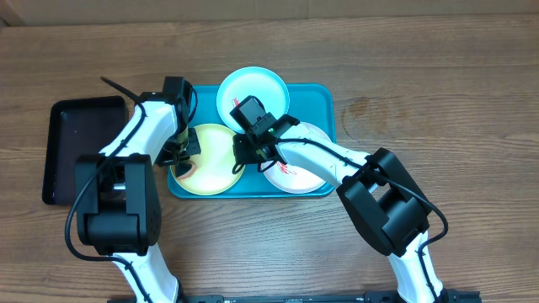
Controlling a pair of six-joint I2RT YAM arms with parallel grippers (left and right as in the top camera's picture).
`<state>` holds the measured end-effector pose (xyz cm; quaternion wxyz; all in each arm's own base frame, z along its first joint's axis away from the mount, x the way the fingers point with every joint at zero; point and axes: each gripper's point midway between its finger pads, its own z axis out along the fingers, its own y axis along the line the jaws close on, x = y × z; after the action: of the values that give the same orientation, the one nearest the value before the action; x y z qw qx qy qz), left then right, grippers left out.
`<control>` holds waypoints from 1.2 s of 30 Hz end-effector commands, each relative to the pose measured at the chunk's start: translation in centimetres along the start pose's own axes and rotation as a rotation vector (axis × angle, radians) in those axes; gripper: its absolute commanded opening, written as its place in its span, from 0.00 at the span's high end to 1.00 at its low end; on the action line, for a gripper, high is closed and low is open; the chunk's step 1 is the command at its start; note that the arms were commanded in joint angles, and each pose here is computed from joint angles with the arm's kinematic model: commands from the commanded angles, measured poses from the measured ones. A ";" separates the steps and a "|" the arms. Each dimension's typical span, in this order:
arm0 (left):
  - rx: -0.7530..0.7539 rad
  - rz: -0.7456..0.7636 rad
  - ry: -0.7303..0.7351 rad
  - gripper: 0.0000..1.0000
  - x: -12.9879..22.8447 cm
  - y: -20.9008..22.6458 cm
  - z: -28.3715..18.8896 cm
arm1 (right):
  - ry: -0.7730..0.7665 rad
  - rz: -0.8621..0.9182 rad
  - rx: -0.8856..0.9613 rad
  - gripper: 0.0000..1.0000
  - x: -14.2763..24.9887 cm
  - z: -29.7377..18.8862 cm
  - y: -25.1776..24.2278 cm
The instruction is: Clean dirty plates on tray and stack at the side
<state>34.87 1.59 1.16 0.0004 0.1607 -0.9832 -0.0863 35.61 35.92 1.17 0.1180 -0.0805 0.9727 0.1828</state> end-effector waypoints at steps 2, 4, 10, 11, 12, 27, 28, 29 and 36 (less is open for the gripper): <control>0.373 0.011 0.118 0.96 1.5 -6.3 -0.9 | -0.005 0.001 0.038 0.94 -0.4 0.7 -1.2; 0.491 0.074 0.142 0.96 2.3 -8.4 -1.9 | -0.006 0.000 0.037 0.94 -0.4 0.7 -1.2; 0.572 0.182 0.189 0.96 4.6 -11.2 -3.0 | -0.006 0.000 0.037 0.94 -0.4 0.7 -1.2; 0.571 0.193 0.190 0.96 4.7 -11.3 -3.0 | -0.006 0.001 0.037 0.94 -0.4 0.7 -1.2; 0.566 0.206 0.192 0.96 4.9 -11.3 -3.0 | -0.006 0.001 0.037 0.94 -0.4 0.7 -1.2; -0.190 0.071 -0.046 0.96 -0.4 1.7 -0.6 | -0.005 0.001 0.038 0.94 -0.4 0.7 -1.2; -0.183 0.070 -0.042 0.96 -0.5 1.6 -0.9 | -0.005 0.001 0.038 0.94 -0.4 0.7 -1.2; -0.170 0.069 -0.039 0.96 -0.6 1.3 -1.4 | -0.005 0.001 0.038 0.94 -0.4 0.7 -1.2; -0.126 -0.056 -0.102 0.96 -2.9 1.3 -8.2 | -0.018 -0.027 0.012 0.96 -0.7 -0.1 -0.5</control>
<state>34.99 1.62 5.93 0.0180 0.1416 -0.9786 -0.1480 36.00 35.41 1.10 0.1224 -0.0800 0.9736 0.1754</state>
